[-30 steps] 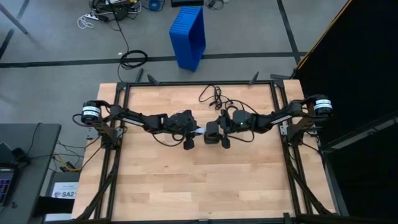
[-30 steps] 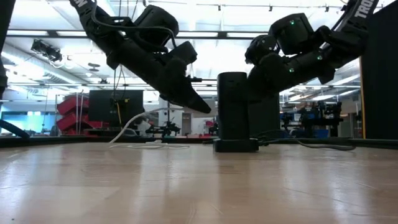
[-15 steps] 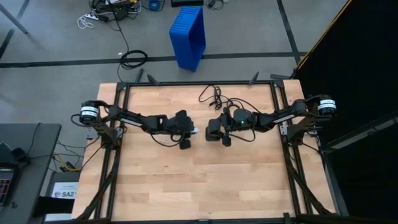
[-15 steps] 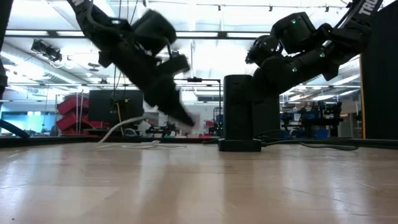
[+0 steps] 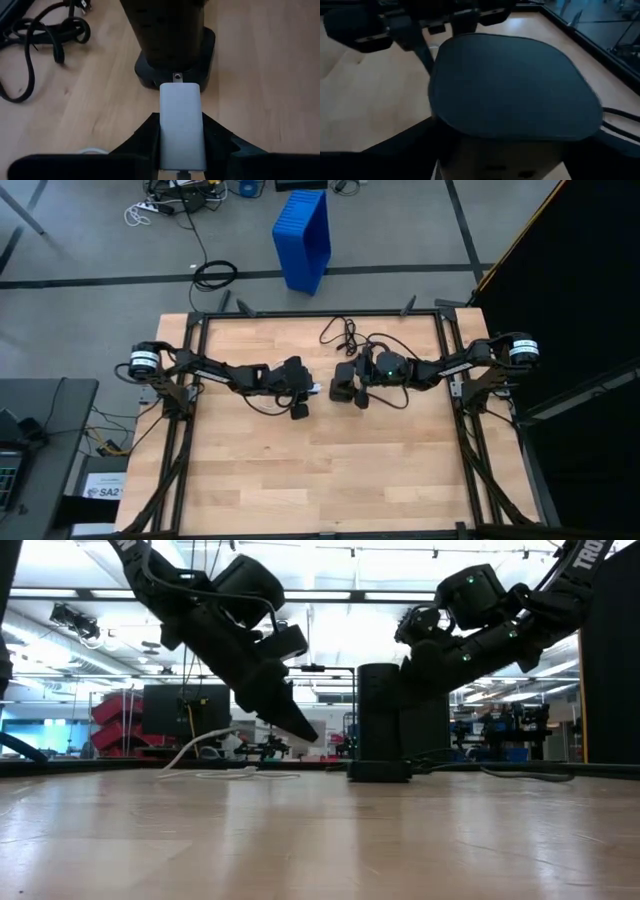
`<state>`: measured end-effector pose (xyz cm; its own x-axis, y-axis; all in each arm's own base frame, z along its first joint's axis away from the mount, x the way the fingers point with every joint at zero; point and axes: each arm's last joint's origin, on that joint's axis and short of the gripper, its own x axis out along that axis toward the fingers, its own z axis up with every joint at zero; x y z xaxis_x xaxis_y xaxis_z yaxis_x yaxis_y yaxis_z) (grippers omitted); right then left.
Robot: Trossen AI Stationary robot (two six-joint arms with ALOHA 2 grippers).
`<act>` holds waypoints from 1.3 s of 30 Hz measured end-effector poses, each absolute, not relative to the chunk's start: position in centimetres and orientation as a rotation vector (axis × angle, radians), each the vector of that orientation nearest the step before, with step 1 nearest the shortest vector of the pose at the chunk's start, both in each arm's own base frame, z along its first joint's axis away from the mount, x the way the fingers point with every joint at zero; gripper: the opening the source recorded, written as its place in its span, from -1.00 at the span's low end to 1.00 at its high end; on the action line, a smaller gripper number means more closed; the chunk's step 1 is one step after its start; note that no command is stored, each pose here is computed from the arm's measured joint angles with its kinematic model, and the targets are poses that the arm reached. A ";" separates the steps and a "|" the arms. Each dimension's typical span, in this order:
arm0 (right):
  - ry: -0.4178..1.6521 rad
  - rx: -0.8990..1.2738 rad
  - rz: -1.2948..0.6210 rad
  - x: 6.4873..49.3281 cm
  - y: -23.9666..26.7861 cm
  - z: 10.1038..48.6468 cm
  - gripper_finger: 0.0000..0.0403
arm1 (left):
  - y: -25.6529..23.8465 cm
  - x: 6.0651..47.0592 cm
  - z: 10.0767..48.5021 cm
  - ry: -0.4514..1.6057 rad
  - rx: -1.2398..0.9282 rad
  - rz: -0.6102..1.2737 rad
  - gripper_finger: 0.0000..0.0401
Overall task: Insert USB
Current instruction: Remove the white charger cable from the white charger adapter
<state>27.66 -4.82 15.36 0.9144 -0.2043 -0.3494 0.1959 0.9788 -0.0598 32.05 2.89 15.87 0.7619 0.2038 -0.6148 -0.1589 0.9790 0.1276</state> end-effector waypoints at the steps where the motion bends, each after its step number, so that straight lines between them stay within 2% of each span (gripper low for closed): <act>1: 0.351 -0.025 -0.203 27.7 -4.8 15.5 0.74 | 2.9 32.1 15.9 0.676 0.069 0.197 -0.61; 9: 0.317 -0.057 -0.199 27.9 -4.6 16.2 0.97 | 2.9 32.1 15.9 0.675 0.066 0.190 -0.61; 19: 0.159 -0.077 -0.125 26.7 -1.8 20.5 0.92 | 2.9 32.1 15.9 0.674 0.067 0.188 -0.61; 23: 0.114 -0.041 -0.079 26.6 -0.3 21.2 0.94 | 2.8 32.3 16.2 0.643 0.103 0.195 -0.62; 30: 0.095 0.038 -0.097 26.7 0.6 21.3 0.93 | 1.9 32.5 16.7 0.621 0.346 0.353 -0.62; 36: 0.093 0.053 -0.104 26.7 0.7 21.3 0.87 | -1.3 32.8 18.2 0.551 0.663 0.546 -0.62; 39: 0.092 0.059 -0.123 26.6 0.7 21.3 0.87 | -3.1 32.8 19.0 0.513 0.793 0.544 -0.62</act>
<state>26.64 0.68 21.32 0.9883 -0.1195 -0.0953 0.1249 0.9908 0.0528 32.80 -3.14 18.97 0.7470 0.6265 -0.2225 -0.2584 0.5819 0.7711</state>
